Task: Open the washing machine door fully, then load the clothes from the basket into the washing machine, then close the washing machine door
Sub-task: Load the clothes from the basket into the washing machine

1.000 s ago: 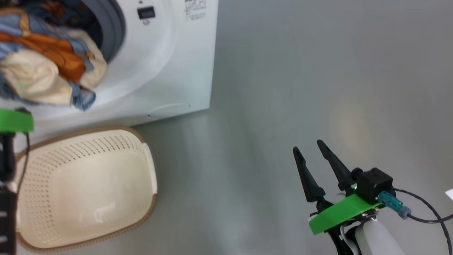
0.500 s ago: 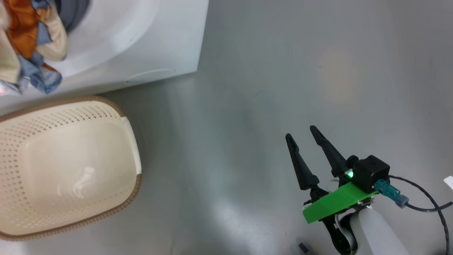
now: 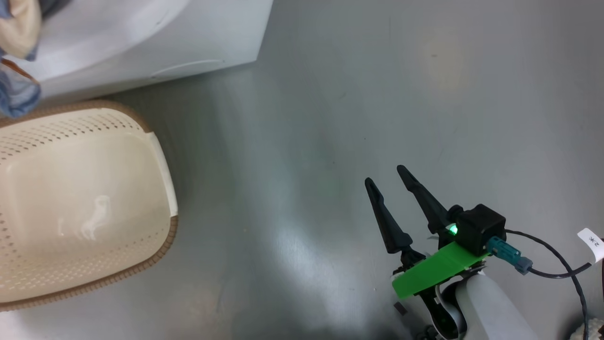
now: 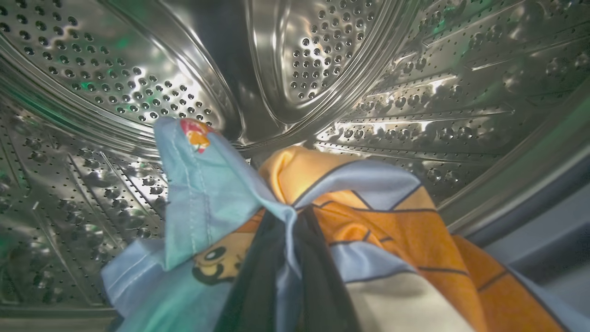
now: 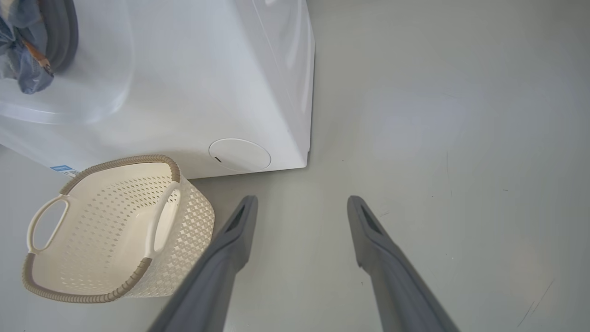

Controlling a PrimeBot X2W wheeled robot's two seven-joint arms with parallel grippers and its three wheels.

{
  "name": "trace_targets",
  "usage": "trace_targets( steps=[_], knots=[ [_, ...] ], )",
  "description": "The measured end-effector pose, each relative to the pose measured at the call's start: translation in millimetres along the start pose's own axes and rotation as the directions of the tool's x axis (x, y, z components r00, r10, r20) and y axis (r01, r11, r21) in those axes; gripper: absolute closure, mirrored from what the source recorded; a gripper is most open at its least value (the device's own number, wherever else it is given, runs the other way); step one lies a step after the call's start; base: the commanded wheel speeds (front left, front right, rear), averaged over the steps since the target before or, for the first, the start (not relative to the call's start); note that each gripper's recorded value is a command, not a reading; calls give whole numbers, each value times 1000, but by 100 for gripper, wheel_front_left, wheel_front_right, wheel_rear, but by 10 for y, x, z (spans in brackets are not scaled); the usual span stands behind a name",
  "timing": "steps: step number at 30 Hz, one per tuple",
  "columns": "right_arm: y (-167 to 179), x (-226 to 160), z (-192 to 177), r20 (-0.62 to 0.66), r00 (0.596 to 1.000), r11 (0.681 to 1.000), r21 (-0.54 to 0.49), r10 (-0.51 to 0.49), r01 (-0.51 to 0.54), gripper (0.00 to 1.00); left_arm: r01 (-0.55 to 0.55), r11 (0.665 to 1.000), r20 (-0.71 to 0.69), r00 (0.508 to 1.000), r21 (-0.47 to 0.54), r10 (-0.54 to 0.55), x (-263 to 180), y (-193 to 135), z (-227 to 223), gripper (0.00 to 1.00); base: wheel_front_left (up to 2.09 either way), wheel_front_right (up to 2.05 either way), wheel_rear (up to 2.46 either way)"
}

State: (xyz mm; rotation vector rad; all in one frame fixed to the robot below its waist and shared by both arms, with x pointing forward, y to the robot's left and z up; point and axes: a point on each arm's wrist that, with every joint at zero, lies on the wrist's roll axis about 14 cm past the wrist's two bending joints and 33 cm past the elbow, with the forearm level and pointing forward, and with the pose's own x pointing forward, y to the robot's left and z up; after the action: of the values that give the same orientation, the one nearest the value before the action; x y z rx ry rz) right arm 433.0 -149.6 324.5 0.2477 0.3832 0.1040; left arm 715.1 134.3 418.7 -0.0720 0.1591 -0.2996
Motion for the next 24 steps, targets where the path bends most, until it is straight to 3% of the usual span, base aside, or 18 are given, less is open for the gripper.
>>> trace_targets(
  steps=[7, 18, 21, 22, 23, 24],
  knots=[
    [-14, 18, -152, -40, 999, 1000, 5, 0, 0, 0, 21, 999, 57, 998, 27, -22, 172, -20, -2, 100, 0, 0, 0],
    [-58, 25, -321, -83, 997, 1000, 14, -10, 12, 0, 52, 990, 298, 950, 129, -89, 317, -127, 550, 100, 0, 0, 0],
    [-57, 34, -321, -82, 997, 1000, 14, -9, 10, 0, 37, 992, 305, 950, 122, -73, 289, -84, 541, 100, 0, 0, 0],
    [-53, 37, -315, -81, 997, 1000, 14, -8, 9, 0, 31, 993, 295, 953, 112, -63, 274, -64, 493, 84, 0, 0, 0],
    [-49, 45, -304, -77, 997, 1000, 13, -6, 7, 0, 23, 994, 280, 959, 106, -52, 259, -33, 434, 51, 0, 0, 0],
    [-46, 56, -293, -74, 997, 1000, 12, -4, 5, 0, 15, 995, 263, 964, 98, -40, 247, -3, 374, 0, 0, 0, 0]
  ],
)
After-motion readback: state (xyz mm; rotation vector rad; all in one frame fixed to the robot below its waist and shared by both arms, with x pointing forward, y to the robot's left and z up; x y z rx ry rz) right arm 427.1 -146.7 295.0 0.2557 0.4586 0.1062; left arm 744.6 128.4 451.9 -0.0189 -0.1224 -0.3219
